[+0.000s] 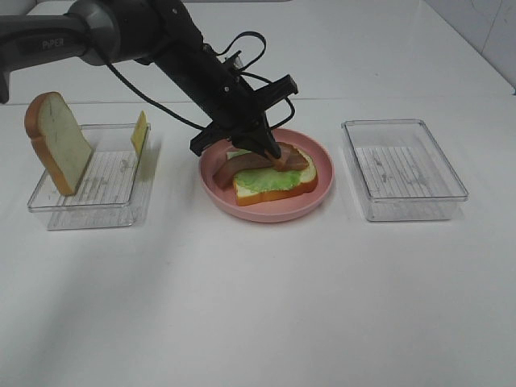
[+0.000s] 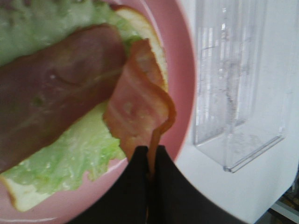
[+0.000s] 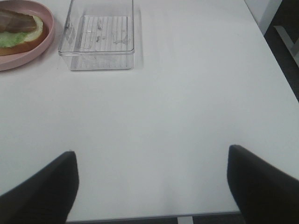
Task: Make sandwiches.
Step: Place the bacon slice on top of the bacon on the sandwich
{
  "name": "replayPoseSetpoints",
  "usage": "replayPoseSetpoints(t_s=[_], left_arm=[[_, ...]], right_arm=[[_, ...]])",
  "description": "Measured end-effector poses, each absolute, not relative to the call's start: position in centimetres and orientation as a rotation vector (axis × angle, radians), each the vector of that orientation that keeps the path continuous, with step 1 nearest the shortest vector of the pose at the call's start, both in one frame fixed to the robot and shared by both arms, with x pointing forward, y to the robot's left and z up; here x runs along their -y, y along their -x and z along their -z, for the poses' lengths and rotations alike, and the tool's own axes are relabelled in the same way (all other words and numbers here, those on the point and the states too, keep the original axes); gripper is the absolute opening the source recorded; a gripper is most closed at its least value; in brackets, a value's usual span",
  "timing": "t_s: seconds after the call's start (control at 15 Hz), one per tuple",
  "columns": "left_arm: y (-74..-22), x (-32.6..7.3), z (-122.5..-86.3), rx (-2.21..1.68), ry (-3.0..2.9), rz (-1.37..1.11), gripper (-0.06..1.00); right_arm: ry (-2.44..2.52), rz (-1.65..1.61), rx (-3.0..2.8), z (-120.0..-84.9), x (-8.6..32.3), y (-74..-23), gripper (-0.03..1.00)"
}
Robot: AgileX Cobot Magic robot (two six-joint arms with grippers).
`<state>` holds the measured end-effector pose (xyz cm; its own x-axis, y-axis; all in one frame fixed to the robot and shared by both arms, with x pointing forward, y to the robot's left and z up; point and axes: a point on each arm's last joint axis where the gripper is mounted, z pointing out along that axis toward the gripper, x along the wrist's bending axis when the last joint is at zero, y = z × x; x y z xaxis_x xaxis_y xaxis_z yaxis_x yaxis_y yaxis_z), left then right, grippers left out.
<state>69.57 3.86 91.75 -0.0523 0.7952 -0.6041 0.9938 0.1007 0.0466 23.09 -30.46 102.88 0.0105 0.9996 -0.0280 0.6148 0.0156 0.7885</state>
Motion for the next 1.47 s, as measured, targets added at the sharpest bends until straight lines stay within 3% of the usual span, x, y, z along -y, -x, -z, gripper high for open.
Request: replayPoseSetpoints(t_s=[1.0,1.2,1.4,1.47], left_arm=[[-69.8,-5.6,-91.6,-2.035,-1.83,0.32,0.02],[-69.7,-5.8,-91.5,-2.039,-1.856,0.304,0.3],[-69.6,-5.9,-92.1,-2.015,-1.908,0.303,0.79],[-69.7,-5.8,-92.8,-1.989,-1.928,0.296,0.87]], right_arm=[[-1.666,-0.788,-1.672,-102.9,30.5,-23.1,0.84],[-1.666,-0.788,-1.672,-102.9,30.5,-23.1,0.84],[-1.666,-0.788,-1.672,-102.9,30.5,-23.1,0.84],[-1.666,-0.788,-1.672,-102.9,30.5,-23.1,0.84]])
